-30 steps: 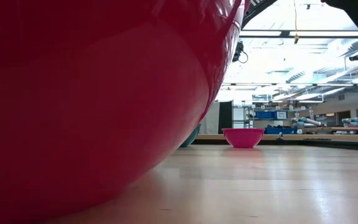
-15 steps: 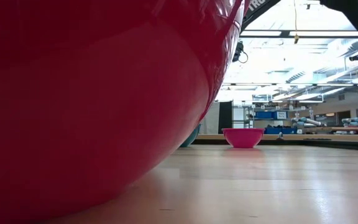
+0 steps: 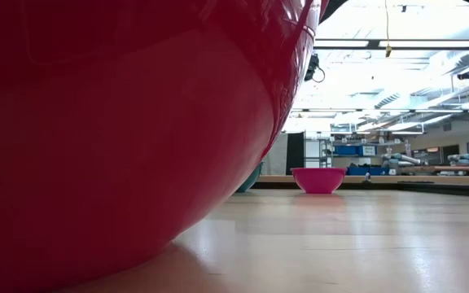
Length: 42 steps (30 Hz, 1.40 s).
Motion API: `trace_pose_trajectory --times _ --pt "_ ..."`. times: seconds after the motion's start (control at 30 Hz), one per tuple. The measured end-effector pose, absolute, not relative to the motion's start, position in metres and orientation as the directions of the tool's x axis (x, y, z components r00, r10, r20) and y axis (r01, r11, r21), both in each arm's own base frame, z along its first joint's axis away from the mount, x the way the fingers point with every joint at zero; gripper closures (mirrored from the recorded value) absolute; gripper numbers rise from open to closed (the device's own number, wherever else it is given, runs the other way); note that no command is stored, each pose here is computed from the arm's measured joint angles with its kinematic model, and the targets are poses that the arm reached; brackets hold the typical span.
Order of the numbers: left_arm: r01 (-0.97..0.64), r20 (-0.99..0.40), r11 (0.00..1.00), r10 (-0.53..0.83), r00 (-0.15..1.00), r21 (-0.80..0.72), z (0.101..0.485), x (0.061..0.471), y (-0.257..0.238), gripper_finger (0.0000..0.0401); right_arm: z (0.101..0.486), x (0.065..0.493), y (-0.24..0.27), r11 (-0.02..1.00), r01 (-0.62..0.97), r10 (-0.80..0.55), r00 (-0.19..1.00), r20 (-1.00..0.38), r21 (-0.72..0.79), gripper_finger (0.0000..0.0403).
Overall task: Nest bowls inside each other
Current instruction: Stack the orange bowl into the red bowl
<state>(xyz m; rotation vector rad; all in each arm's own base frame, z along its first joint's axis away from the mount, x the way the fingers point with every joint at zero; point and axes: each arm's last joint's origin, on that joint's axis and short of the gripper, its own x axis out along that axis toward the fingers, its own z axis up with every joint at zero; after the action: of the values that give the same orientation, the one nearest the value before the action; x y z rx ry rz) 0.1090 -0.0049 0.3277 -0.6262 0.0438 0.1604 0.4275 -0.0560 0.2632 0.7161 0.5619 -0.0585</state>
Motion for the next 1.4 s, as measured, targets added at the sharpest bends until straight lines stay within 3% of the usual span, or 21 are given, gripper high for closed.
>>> trace_pose_trajectory --times 0.3,0.53,0.77,1.1,1.4 --pt "-0.158 -0.082 0.79 0.137 0.987 -0.592 0.328 0.107 -0.005 0.0182 0.282 0.425 0.027 0.81 -0.06 0.397 0.787 -0.471 0.583 0.0373" --pt "-0.158 -0.082 0.782 0.137 0.987 -0.602 0.328 0.107 -0.005 0.0182 0.298 0.416 0.09 0.922 -0.028 0.269 0.762 -0.589 0.386 0.0373" --pt "-0.157 -0.079 0.777 0.137 0.987 -0.61 0.329 0.107 -0.005 0.0182 0.3 0.411 0.105 0.928 0.061 0.192 0.767 -0.612 0.368 0.0373" --pt "-0.159 -0.083 0.777 0.137 0.987 -0.609 0.328 0.107 -0.005 0.0182 0.312 0.426 0.135 0.91 0.033 0.223 0.803 -0.553 0.414 0.0373" --pt "-0.162 -0.091 0.779 0.135 0.987 -0.606 0.328 0.107 -0.005 0.0182 0.29 0.443 0.139 0.963 0.132 0.108 0.609 -0.786 0.234 0.0373"
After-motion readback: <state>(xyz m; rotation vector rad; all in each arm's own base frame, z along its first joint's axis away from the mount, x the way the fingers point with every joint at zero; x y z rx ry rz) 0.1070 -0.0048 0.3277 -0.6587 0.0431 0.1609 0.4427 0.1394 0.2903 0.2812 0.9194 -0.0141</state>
